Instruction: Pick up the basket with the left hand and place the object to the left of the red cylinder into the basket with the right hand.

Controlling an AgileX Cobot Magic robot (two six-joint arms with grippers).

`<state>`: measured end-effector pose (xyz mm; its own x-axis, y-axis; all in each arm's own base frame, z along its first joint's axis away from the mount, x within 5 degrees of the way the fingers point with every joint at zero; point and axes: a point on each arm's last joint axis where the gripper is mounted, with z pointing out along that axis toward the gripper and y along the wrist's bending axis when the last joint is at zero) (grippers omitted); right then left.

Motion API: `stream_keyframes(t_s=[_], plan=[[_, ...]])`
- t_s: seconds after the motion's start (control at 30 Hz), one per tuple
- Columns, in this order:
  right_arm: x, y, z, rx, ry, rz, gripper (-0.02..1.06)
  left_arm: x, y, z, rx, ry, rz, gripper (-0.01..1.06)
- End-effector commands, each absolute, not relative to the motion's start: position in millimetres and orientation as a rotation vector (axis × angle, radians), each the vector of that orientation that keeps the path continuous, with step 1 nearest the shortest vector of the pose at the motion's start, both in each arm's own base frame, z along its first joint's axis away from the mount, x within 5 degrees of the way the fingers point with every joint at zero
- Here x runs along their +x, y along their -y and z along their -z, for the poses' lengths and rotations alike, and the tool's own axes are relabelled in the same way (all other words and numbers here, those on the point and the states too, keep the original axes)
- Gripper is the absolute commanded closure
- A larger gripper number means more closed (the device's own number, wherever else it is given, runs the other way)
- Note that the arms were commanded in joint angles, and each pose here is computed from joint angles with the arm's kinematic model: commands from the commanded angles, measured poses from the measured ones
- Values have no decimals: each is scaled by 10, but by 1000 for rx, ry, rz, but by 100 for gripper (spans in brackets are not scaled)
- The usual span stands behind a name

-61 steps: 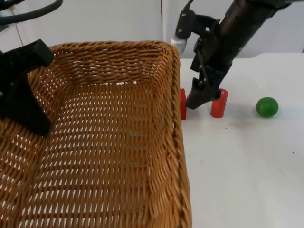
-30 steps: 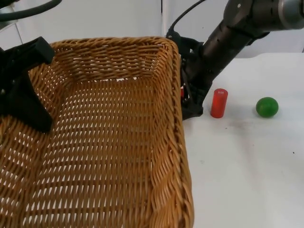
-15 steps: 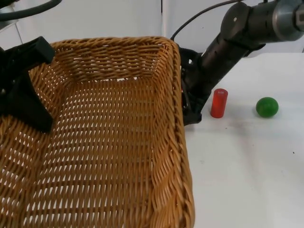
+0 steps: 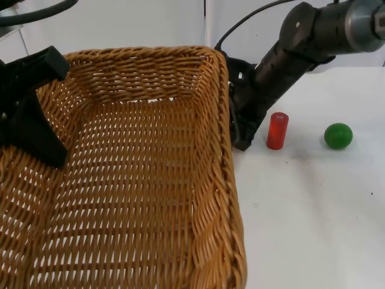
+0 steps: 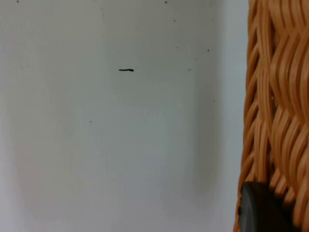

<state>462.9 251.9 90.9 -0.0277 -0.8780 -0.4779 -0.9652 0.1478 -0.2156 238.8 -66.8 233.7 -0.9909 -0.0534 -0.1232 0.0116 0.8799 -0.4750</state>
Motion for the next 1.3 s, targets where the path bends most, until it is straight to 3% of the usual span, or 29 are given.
stream_keyframes(t_s=[0.0,0.03,0.1,0.37,0.53,0.87,1.27], plan=[[4634,-2558,-955,-1750,-1901,-209,87,2389,688,-2391,-56,-2892,784,105],[4634,-2558,-955,-1750,-1901,-209,87,2389,688,-2391,-56,-2892,784,105],[4631,-2558,-1005,-1749,-1895,-209,105,2389,688,-2391,-56,-2892,784,105],[4565,-2543,-1364,-1762,-1886,-248,105,2392,685,-2389,-54,-2891,777,105],[4427,-2507,-2001,-1713,-1883,-291,105,2396,683,-2389,-55,-2887,772,105],[4184,-2401,-2875,-1633,-1806,-271,105,2403,680,-2388,-57,-2881,766,105],[3879,-2276,-3451,-1605,-1779,-295,105,2400,679,-2387,-53,-2885,765,105]])
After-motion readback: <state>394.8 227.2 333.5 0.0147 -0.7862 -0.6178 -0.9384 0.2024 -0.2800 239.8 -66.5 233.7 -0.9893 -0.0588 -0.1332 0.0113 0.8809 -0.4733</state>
